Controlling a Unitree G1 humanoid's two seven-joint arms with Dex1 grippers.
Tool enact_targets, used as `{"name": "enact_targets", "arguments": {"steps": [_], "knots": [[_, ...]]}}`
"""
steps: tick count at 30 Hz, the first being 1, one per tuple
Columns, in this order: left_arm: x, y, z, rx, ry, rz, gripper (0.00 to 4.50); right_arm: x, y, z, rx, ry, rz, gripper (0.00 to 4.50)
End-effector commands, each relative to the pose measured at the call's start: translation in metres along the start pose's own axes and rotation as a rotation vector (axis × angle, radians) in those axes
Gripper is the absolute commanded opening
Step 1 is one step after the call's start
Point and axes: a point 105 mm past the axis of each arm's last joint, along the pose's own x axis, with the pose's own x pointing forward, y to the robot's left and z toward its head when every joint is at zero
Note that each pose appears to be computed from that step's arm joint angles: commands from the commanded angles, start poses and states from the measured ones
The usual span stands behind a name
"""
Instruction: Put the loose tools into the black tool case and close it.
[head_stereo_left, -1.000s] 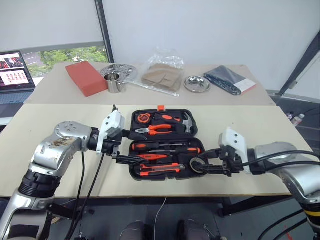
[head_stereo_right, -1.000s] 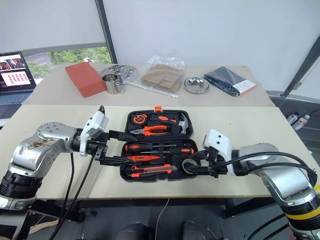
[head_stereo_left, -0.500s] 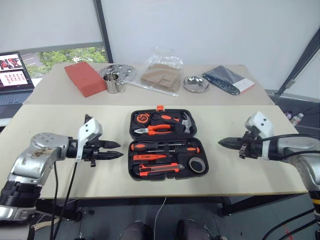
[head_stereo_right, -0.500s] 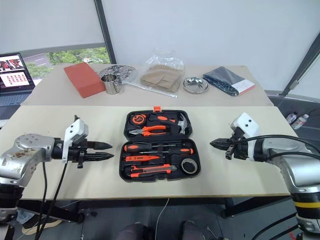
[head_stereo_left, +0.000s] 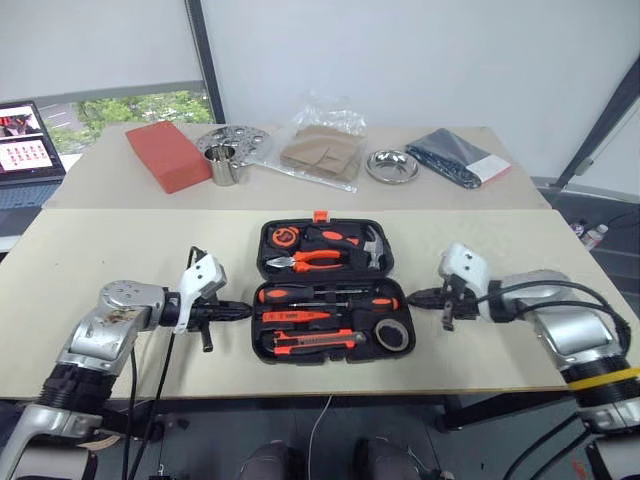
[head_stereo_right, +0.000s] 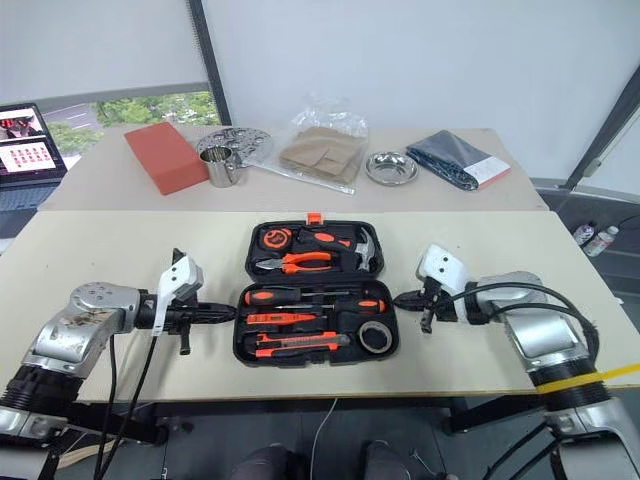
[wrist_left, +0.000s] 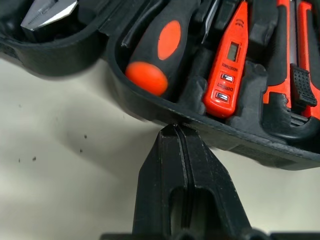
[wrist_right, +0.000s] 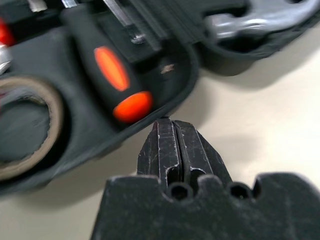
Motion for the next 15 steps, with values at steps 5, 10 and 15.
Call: {"name": "enact_targets", "arguments": {"steps": [5,10,15], "knots": [[0.000,-0.038,-0.001,0.008,0.006,-0.171,0.04,0.002,0.038,0.014,-0.044,-0.076,0.117,0.00],[0.000,-0.047,-0.008,-0.019,0.004,-0.169,0.04,-0.003,0.039,-0.002,0.003,-0.052,0.044,0.00],[-0.011,-0.029,-0.020,-0.044,0.043,-0.063,0.04,-0.020,0.024,-0.019,0.069,-0.007,-0.083,0.00]]}}
